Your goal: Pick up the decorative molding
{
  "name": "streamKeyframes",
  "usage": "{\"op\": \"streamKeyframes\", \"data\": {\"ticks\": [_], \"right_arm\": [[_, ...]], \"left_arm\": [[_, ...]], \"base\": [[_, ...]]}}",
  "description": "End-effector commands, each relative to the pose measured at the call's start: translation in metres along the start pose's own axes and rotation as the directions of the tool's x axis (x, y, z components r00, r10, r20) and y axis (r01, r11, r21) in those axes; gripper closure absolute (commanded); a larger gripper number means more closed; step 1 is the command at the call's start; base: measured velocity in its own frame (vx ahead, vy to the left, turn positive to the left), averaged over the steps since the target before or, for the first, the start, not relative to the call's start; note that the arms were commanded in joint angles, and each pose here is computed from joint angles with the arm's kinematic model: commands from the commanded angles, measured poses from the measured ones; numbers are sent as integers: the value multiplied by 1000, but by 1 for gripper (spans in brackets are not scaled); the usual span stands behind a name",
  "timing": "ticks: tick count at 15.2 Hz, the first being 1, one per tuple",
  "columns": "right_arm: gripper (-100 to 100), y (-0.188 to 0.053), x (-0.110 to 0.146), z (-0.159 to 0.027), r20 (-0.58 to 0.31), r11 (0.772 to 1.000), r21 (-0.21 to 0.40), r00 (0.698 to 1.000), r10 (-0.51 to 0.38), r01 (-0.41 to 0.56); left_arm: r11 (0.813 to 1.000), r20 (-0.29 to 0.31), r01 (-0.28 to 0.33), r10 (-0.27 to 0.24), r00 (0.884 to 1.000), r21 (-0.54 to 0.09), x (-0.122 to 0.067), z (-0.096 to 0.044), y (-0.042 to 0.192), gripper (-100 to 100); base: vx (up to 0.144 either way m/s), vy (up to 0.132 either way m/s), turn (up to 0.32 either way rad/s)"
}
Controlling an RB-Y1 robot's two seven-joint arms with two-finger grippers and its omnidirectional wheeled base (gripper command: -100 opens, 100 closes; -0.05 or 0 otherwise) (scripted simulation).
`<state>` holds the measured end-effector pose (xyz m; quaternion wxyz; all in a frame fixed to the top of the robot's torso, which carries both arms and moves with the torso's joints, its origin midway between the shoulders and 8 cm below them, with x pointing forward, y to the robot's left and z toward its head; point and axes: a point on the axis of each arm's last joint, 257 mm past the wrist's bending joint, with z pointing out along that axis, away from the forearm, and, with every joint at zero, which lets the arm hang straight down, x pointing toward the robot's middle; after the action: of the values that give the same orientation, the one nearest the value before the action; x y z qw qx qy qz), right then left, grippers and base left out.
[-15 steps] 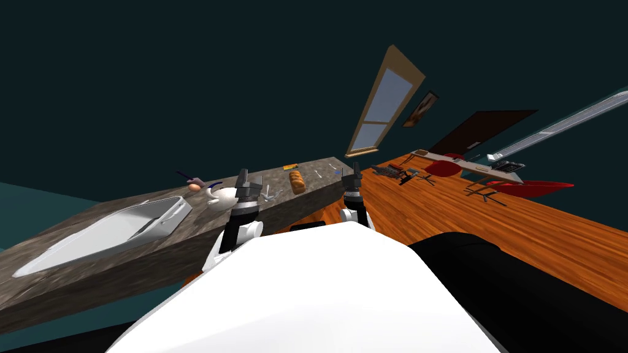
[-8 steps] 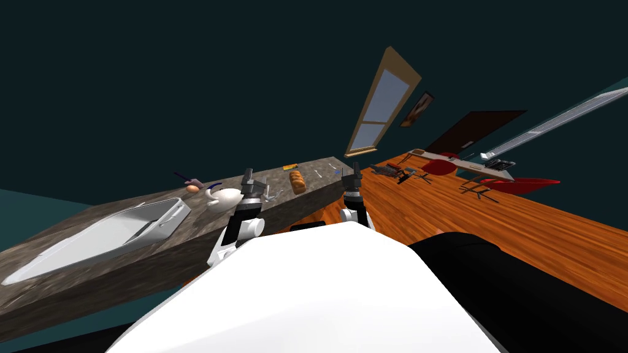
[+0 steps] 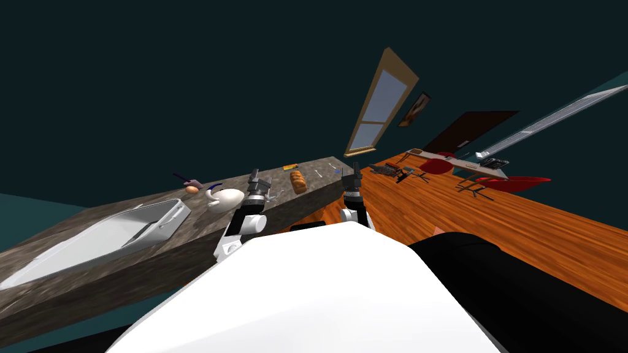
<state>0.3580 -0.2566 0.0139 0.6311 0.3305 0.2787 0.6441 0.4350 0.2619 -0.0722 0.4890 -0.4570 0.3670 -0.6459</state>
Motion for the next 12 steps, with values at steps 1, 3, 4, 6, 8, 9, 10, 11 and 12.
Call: {"op": "streamKeyframes", "data": {"ticks": [1, 3, 4, 6, 8, 9, 10, 11, 12], "right_arm": [[0, 0, 0, 0, 0, 1000, 0, 1000, 0, 0], [0, 0, 0, 0, 0, 1000, 0, 1000, 0, 0], [0, 0, 0, 0, 0, 1000, 0, 1000, 0, 0], [0, 0, 0, 0, 0, 1000, 0, 1000, 0, 0], [0, 0, 0, 0, 0, 1000, 0, 1000, 0, 0], [0, 0, 0, 0, 0, 1000, 0, 1000, 0, 0], [0, 0, 0, 0, 0, 1000, 0, 1000, 0, 0], [0, 0, 0, 0, 0, 1000, 0, 1000, 0, 0], [0, 0, 0, 0, 0, 1000, 0, 1000, 0, 0]], "left_arm": [[998, 5, 40, -40, 999, -41, 0, 4, 11, -100], [993, 6, 92, -92, 996, -70, 3, 9, 19, -100], [992, 10, 92, -91, 996, -85, 2, 8, 23, -100], [983, 13, 143, -142, 990, -113, 5, 13, 31, -100], [980, 20, 143, -141, 990, -140, 4, 12, 38, -100], [968, 23, 192, -191, 981, -161, 8, 17, 44, -100], [964, 29, 192, -190, 981, -182, 7, 16, 49, -100], [963, 31, 192, -190, 981, -187, 7, 16, 51, -100], [948, 36, 239, -237, 971, -211, 11, 20, 58, -100]], "base": [[-5, 23, -18], [-2, 18, -10], [0, 21, -14], [-1, 19, -4], [-3, 20, -7], [-3, 19, 2], [-4, 20, -1], [-2, 15, -3], [-1, 18, 7]]}}
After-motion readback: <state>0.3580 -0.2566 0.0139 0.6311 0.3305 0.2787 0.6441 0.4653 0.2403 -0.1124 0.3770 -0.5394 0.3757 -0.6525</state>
